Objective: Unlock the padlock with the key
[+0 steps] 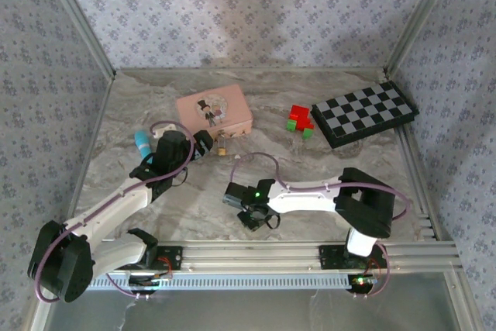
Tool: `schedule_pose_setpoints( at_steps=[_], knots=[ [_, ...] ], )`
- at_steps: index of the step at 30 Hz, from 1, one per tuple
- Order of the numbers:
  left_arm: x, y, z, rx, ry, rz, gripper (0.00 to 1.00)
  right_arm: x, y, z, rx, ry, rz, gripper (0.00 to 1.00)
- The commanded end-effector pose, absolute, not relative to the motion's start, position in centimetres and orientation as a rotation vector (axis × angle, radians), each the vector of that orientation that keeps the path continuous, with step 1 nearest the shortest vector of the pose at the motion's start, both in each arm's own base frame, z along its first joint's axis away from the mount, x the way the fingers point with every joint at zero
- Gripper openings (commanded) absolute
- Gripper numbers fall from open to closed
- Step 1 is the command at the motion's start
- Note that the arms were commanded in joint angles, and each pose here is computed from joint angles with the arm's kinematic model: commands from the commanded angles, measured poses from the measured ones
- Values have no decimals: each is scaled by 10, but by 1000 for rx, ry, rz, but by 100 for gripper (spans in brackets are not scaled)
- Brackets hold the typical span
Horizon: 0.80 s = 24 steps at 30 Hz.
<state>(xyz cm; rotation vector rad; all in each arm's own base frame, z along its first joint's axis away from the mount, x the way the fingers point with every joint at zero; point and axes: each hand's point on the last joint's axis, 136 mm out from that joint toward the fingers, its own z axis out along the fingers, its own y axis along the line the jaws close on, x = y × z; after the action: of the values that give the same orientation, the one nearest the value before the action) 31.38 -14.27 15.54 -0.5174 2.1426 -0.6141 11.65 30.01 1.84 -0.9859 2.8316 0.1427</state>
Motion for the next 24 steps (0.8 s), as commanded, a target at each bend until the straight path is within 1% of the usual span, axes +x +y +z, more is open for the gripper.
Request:
schedule_pose_setpoints(
  at_steps=[1,4,6,11,18,22,24],
  knots=[
    [313,-142,164,-523,2112,-627,100,115,277,9,-949,2888,-3,17],
    [312,-142,163,-525,2109,-632,100,118,280,9,-930,2890,65,4],
    [312,-143,164,-522,2107,-641,100,122,283,15,-926,2878,154,0],
    [313,-155,166,-511,2108,-718,100,160,295,43,-845,2762,491,0],
    [311,-195,180,-410,2125,-865,98,225,307,111,-690,2470,944,0],
    [308,-223,188,-398,2122,-1000,93,256,307,148,-646,2311,1096,0],
    [307,-235,194,-387,2124,-1057,90,261,308,164,-666,2248,1145,0]
  ],
)
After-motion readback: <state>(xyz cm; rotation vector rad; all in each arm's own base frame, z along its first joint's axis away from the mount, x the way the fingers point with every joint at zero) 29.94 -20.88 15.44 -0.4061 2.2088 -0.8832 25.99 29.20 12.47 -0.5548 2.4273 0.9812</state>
